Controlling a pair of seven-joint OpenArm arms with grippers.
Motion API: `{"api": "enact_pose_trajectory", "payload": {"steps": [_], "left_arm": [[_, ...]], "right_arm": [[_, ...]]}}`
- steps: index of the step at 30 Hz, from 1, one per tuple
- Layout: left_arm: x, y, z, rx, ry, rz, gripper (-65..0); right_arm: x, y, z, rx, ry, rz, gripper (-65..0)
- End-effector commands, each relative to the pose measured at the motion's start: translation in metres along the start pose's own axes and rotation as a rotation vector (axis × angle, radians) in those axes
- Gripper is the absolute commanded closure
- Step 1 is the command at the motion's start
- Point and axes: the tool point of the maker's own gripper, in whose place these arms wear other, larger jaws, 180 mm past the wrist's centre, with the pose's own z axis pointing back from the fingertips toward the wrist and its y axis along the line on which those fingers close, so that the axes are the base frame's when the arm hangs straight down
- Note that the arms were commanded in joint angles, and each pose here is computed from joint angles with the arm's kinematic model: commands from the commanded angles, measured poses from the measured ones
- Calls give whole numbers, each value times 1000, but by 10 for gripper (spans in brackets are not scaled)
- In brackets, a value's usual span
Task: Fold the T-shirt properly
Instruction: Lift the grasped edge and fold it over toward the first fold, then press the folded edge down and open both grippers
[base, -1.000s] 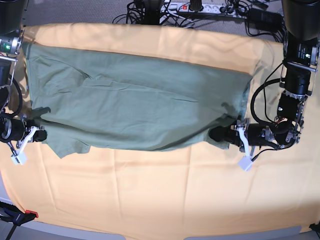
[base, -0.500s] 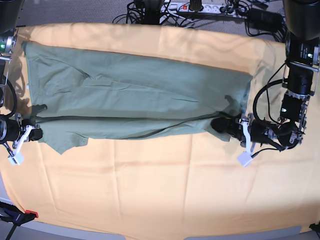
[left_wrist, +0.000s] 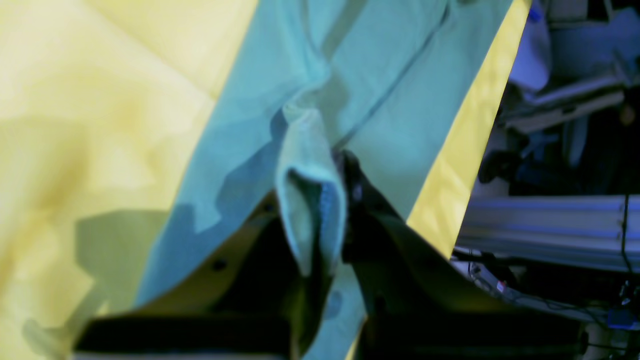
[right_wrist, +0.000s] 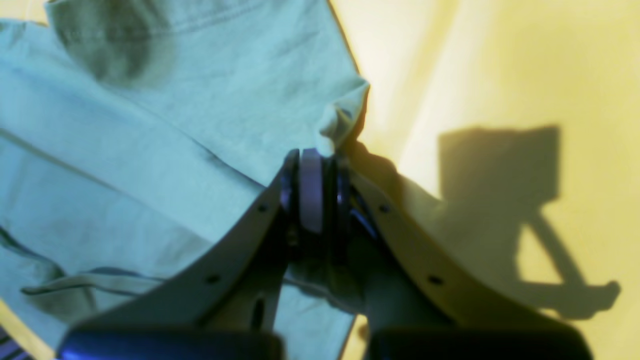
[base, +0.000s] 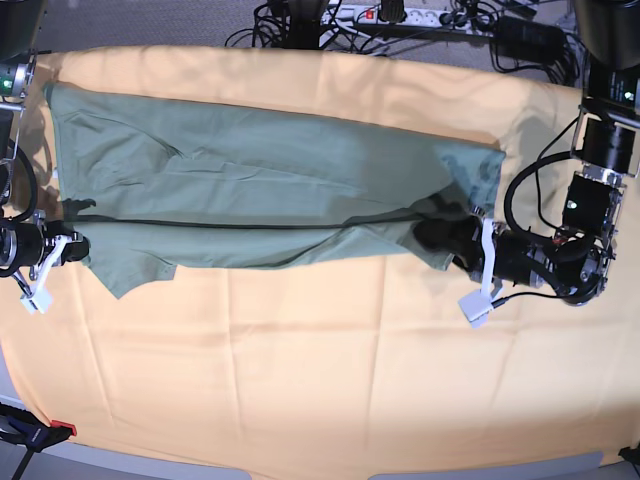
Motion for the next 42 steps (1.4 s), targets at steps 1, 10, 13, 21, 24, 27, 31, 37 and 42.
{"api": "enact_pose_trajectory", "payload": {"steps": [1,10,13,21,24,27,31,37,42], "left_arm": [[13,-1,14,16,-24,-45,0],[2,6,36,71,11,-41,0],[0,7,39,79,15,-39,0],[-1,8,41,84,18,-37,0],[-2,8,42,86,21,-36,0],[0,10,46,97,23,-41,0],[1,10,53,112,32,-55,0],[-1,6,61,133,53,-76,0],[-2,6,60,136,54,-49,0]], "right_arm": [[22,-3,16,-2,-63,15,0],[16,-3,17,-1,-22,15,0],[15,-1,18,-2,-8,28,0],[30,7,33,-4,-26,95,0],[28,13,38,40,-14,83,0],[26,15,41,63,-2,76,0],[26,15,44,68,-7,74,0],[24,15,43,65,3,74,0],[17,14,43,65,43,75,0]]}}
